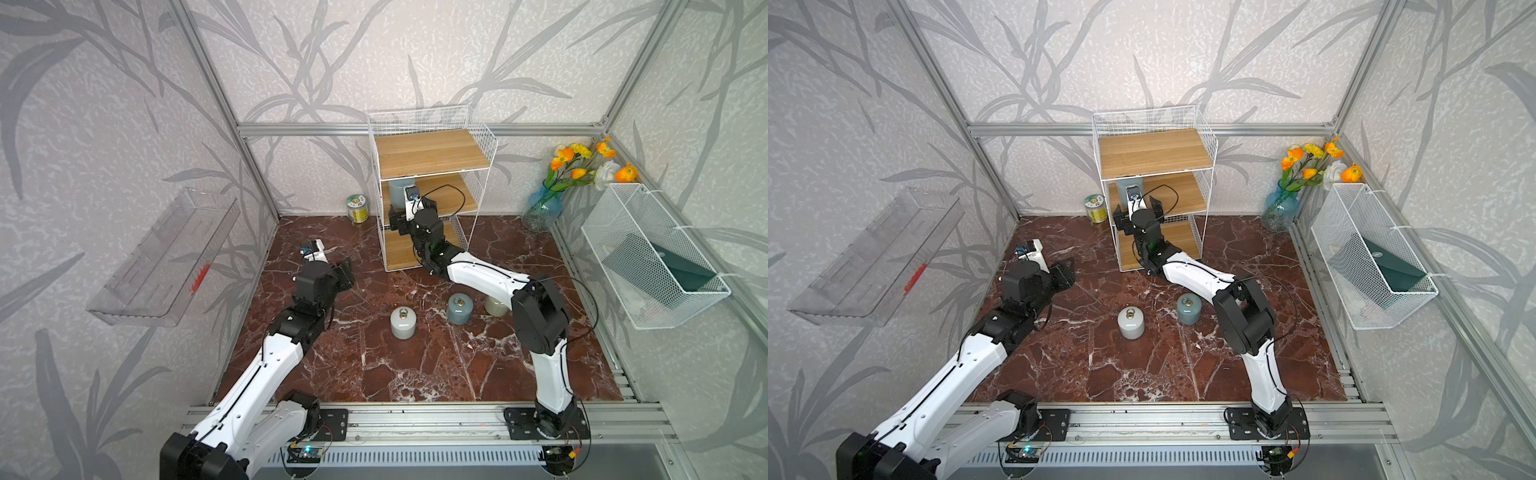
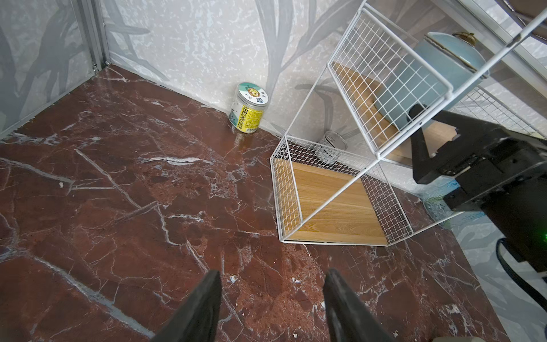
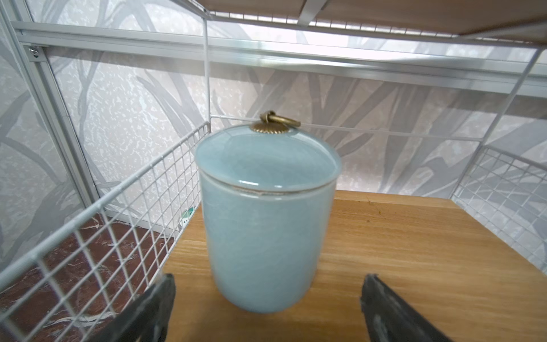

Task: Remove the tea canisters from the shelf
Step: Pick up the tea canister from the shelf.

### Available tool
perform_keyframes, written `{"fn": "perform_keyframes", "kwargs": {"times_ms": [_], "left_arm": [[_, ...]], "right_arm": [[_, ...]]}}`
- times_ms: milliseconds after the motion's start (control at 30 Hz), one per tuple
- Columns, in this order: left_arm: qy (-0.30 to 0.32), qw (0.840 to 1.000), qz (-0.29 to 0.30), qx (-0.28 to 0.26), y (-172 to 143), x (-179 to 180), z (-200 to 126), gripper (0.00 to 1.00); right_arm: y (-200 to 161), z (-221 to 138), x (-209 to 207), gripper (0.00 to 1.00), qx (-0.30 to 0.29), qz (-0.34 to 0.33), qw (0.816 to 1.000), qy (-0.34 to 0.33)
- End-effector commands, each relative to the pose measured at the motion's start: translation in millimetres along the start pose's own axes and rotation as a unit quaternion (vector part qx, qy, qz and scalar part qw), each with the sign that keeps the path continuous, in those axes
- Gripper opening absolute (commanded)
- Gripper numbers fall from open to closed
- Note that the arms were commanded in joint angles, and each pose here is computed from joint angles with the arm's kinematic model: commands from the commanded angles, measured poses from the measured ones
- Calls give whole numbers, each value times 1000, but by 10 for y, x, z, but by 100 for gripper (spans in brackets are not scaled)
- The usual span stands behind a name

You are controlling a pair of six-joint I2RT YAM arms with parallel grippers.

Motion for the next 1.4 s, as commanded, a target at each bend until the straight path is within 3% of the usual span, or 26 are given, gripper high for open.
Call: {"fn": "perform_keyframes", "kwargs": {"times_ms": [0,1033,1367], "left_arm": [[2,1000,4,-3,32,7,8,57],[13,1000,4,3,5,86,74,57],[16,1000,4,8,-25,113,106,57]], "right_arm": [[174,83,-23,97,-34,10,999,-2],[80,628,-74,96,-43,-7,998,-38],[82,639,-86,74,-49,-11,998,-43]]}}
Point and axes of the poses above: each gripper's point midway between its finger pads, its own z axis out along the fingers, its own x axis along the line the jaws close on, y = z × x, the point moved 3 cm from there along -z, back along the fingers, and after that the axes turned 6 degrees about -z, right-handed, at the moved point
